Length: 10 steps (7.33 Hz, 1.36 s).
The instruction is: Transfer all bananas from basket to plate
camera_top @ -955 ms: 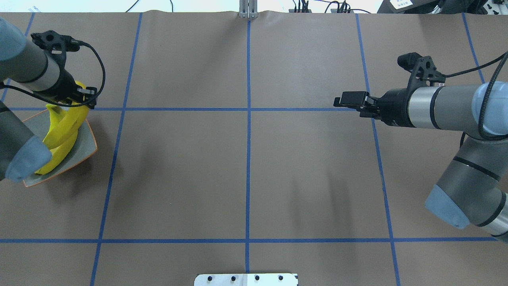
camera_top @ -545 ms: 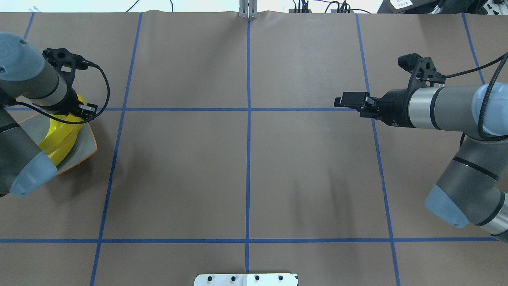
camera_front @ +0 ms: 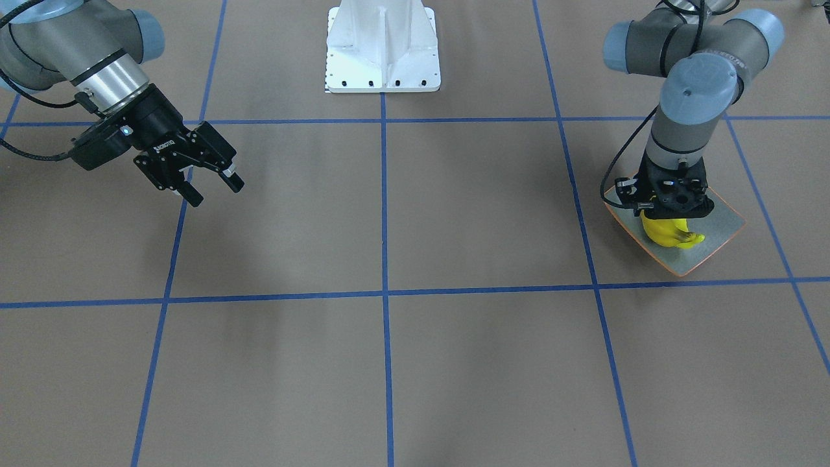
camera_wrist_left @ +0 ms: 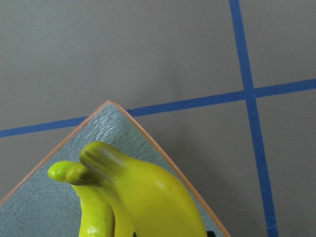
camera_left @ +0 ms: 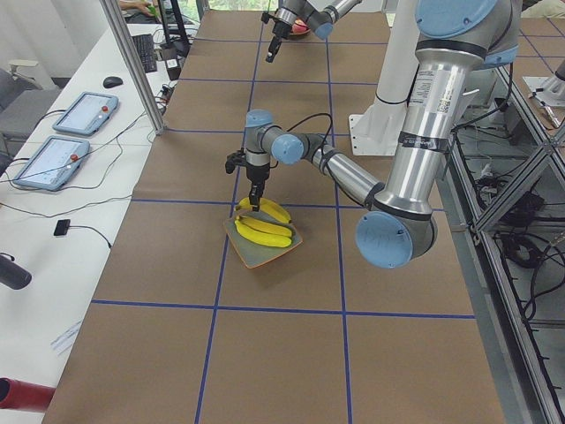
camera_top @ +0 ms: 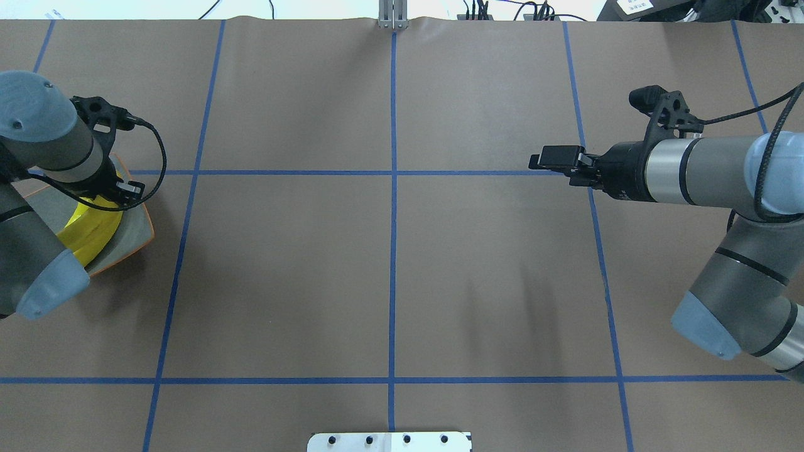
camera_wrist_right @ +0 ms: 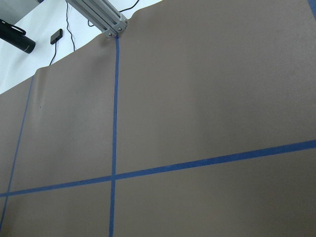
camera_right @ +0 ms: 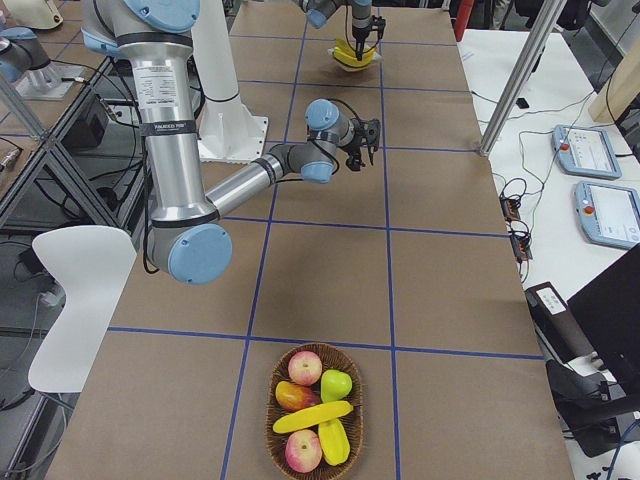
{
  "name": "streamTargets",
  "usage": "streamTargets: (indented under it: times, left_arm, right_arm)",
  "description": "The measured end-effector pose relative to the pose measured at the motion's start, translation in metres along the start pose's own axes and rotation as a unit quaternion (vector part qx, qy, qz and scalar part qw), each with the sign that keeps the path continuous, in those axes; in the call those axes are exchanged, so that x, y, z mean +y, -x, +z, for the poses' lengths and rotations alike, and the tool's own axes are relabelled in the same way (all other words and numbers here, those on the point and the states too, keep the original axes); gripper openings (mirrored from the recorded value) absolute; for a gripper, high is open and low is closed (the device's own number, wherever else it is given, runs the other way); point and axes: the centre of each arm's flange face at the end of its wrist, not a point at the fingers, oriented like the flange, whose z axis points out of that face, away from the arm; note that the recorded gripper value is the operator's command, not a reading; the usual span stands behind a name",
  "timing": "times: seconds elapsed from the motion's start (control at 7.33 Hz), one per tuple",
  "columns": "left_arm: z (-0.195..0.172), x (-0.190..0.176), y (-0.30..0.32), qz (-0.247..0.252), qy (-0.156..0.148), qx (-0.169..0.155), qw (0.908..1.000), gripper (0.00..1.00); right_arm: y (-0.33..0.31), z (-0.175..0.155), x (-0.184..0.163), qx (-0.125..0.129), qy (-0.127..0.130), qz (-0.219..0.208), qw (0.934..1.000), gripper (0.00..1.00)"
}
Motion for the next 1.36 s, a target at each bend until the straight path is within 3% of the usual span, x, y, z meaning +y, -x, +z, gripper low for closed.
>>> streamTargets:
  times: [0.14, 0.41, 0.55, 0.95, 1.36]
  left_arm:
    - [0.005, 0.002, -0.002, 0.002, 0.005, -0.002, 1.0000, 0.54]
    - [0.015, 0.003, -0.004, 0.004, 0.011, -0.006, 0.9999, 0.93]
    - [0.019, 0.002, -0.004, 0.004, 0.013, -0.008, 0.9999, 0.99]
    - [0.012, -0.004, -0.009, 0.032, 0.008, 0.000, 0.9994, 1.00]
    - [-0.051, -0.018, -0.043, 0.022, -0.024, 0.064, 0.9974, 1.00]
  right_arm:
    - [0.000, 0.000, 0.000, 0.000, 0.000, 0.000, 1.0000, 1.00]
    - [0.001, -0.001, 0.000, -0.005, -0.001, 0.001, 1.0000, 1.00]
    - [0.001, -0.002, -0.001, -0.007, -0.002, 0.002, 1.0000, 1.00]
    - [0.001, -0.005, 0.000, -0.012, -0.003, 0.001, 0.9999, 1.00]
    - [-0.046, -0.024, -0.012, 0.022, 0.006, 0.001, 0.9997, 1.00]
